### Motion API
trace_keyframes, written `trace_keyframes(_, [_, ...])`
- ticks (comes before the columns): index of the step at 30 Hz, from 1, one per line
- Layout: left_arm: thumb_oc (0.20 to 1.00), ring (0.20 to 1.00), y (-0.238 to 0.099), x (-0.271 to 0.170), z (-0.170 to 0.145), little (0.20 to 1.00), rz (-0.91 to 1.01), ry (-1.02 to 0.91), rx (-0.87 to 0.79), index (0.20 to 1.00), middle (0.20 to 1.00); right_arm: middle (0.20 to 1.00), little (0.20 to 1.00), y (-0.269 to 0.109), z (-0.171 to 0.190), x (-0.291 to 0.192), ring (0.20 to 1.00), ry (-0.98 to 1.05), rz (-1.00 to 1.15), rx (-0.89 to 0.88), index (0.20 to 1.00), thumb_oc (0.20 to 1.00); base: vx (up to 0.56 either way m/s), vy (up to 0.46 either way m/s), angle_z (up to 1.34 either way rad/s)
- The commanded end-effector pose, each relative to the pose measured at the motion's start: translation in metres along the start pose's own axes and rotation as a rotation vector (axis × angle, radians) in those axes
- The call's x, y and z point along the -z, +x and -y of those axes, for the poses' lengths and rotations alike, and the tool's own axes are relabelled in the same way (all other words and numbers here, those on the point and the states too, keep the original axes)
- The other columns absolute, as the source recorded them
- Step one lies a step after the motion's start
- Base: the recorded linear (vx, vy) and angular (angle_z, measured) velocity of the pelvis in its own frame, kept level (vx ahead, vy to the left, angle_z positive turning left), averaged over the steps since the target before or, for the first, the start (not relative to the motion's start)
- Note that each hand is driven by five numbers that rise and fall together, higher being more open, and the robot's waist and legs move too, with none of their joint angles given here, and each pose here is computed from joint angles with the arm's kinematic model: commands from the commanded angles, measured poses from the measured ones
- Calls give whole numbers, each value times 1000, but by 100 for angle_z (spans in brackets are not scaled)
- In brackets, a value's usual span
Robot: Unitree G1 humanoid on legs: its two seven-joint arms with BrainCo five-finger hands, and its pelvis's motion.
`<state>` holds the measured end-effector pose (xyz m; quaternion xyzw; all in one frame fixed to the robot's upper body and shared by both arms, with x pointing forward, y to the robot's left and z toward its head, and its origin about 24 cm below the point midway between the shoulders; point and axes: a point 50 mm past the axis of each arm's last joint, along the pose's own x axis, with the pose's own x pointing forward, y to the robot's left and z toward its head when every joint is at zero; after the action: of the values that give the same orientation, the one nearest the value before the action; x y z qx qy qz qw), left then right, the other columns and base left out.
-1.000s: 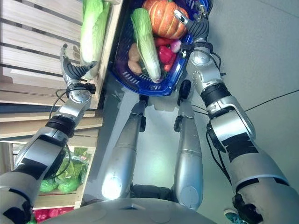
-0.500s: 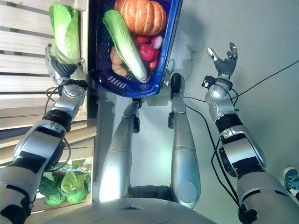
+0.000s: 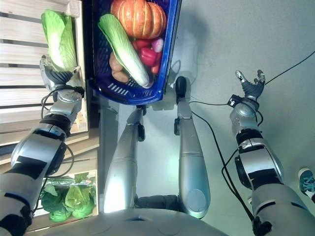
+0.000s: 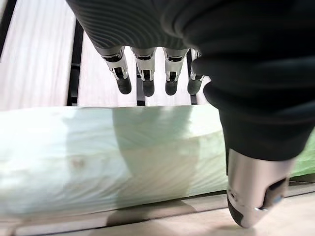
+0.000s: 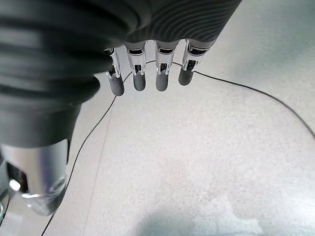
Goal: Pick up fruits and vegetables into the basket
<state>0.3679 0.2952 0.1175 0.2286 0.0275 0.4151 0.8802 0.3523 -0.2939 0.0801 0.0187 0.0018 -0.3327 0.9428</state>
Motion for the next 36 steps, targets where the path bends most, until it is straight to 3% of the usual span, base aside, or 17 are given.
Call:
trace_keyframes(1, [1000, 1000, 8, 33, -26, 1000, -143, 13, -95, 1000, 1000, 1000, 1000, 1, 25, 8, 1000, -12, -10, 56, 1000, 1000, 0, 0, 0])
trace_keyframes(12, [1000, 1000, 8, 50, -28, 1000, -285, 12, -34, 1000, 1000, 1000, 1000, 5, 14, -4, 1000, 5, 5, 29, 1000, 1000, 0, 0, 0])
trace_keyframes(36, [1000, 1000, 12, 41, -21, 1000, -285, 28, 139, 1000, 1000, 1000, 1000, 7, -2, -19, 1000, 34, 45, -14, 1000, 1000, -1, 1, -1])
